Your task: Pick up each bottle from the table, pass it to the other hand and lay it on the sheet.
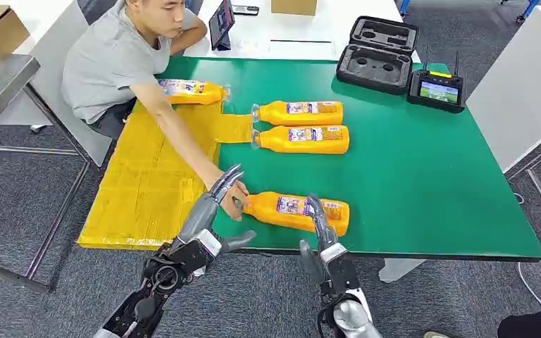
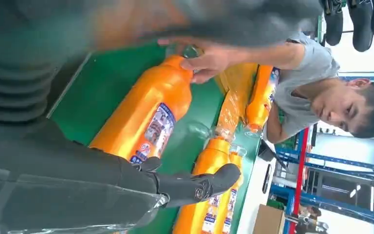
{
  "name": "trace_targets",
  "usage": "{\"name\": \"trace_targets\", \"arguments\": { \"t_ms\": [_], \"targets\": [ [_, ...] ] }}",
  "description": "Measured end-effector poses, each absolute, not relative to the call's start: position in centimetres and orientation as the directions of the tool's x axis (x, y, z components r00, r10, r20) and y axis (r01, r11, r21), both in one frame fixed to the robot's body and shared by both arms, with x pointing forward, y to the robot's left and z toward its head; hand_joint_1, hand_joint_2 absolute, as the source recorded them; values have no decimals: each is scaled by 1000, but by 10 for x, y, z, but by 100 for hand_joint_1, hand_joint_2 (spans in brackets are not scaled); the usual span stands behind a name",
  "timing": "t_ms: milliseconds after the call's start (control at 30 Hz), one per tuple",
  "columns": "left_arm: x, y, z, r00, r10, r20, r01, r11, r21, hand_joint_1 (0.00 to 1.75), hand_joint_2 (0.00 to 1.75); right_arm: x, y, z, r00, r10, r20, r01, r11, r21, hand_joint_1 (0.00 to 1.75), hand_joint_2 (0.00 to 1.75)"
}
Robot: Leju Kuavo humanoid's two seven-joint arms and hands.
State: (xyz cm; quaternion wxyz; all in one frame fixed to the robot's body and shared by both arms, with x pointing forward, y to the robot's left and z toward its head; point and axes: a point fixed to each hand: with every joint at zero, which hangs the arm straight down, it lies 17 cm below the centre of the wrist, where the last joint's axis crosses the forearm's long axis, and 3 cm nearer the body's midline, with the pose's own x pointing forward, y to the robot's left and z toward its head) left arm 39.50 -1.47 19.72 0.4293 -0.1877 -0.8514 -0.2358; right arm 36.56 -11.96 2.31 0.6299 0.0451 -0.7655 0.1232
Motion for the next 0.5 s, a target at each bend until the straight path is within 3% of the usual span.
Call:
{"name": "trace_targets", "arguments": {
  "t_ms": [100, 133, 233, 367, 500],
  "targets": [
    [396, -14, 197, -561, 116, 820, 519, 820, 239, 0, 175, 366, -121, 23, -203, 89, 975, -219, 967, -134, 0, 0],
    [396, -13, 197, -560, 115, 820, 516, 823, 237, 0, 175, 367, -123, 24, -207, 98, 973, -208, 968, -142, 0, 175],
    [398, -12, 195, -559, 109, 822, 508, 828, 235, 0, 175, 373, -136, 29, -255, 224, 941, -112, 959, -258, 0, 175],
    [399, -12, 194, -557, 107, 824, 509, 827, 236, 0, 175, 377, -156, 48, -354, 504, 788, 91, 857, -508, 0, 175],
    [400, -13, 192, -554, 101, 826, 509, 827, 241, 0, 175, 377, -157, 53, -388, 563, 730, 111, 815, -569, 0, 175]
  ]
}}
